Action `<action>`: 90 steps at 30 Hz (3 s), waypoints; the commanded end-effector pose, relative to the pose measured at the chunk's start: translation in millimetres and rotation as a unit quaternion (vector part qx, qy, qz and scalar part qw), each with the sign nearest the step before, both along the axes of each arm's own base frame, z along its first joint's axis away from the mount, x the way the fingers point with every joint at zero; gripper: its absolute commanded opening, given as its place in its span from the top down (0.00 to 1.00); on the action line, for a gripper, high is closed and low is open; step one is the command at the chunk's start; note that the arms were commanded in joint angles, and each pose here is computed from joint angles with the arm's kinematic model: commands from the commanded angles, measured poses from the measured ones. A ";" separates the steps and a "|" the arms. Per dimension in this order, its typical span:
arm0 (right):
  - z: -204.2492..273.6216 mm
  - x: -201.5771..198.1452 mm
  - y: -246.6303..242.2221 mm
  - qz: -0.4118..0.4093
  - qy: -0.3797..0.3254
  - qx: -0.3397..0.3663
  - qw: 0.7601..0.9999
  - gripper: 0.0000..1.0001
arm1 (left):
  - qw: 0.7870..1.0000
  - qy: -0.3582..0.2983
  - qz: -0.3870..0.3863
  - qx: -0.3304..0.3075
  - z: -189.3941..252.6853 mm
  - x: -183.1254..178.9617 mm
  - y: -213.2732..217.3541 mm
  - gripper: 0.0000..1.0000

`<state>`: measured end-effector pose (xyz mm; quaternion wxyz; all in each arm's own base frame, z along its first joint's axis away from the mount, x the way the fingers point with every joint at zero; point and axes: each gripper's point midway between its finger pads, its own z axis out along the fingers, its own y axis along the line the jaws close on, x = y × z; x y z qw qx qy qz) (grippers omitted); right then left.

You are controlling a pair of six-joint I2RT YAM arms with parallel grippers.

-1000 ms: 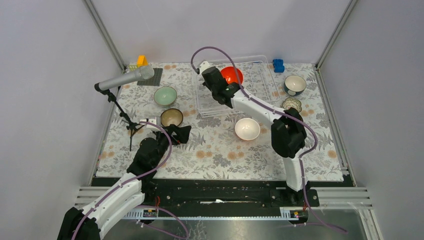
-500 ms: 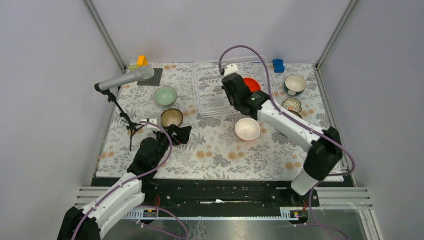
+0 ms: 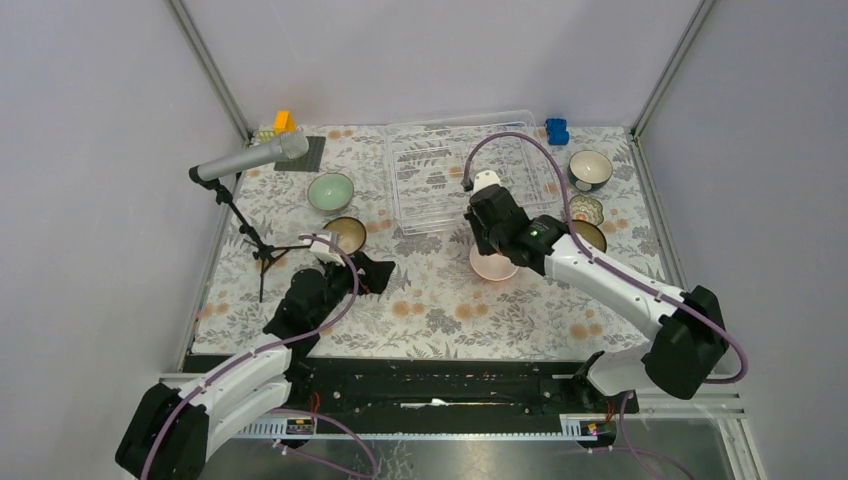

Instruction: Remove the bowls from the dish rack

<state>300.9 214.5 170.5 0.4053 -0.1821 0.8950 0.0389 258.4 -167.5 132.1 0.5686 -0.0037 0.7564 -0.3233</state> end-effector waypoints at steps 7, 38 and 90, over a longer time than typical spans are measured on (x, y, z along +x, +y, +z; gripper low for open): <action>-45.6 -6.7 15.2 0.023 0.072 -0.024 0.997 1.00 | 0.995 -0.043 -0.089 -0.016 26.2 -4.2 -35.4 0.02; -15.6 37.7 -73.3 -0.196 -0.028 0.083 0.977 0.20 | 0.985 -0.022 0.169 0.023 17.7 17.6 54.6 0.01; 20.3 58.8 -124.7 -0.203 -0.274 0.229 0.912 0.00 | 0.971 -0.064 0.210 0.099 41.5 51.9 89.9 0.01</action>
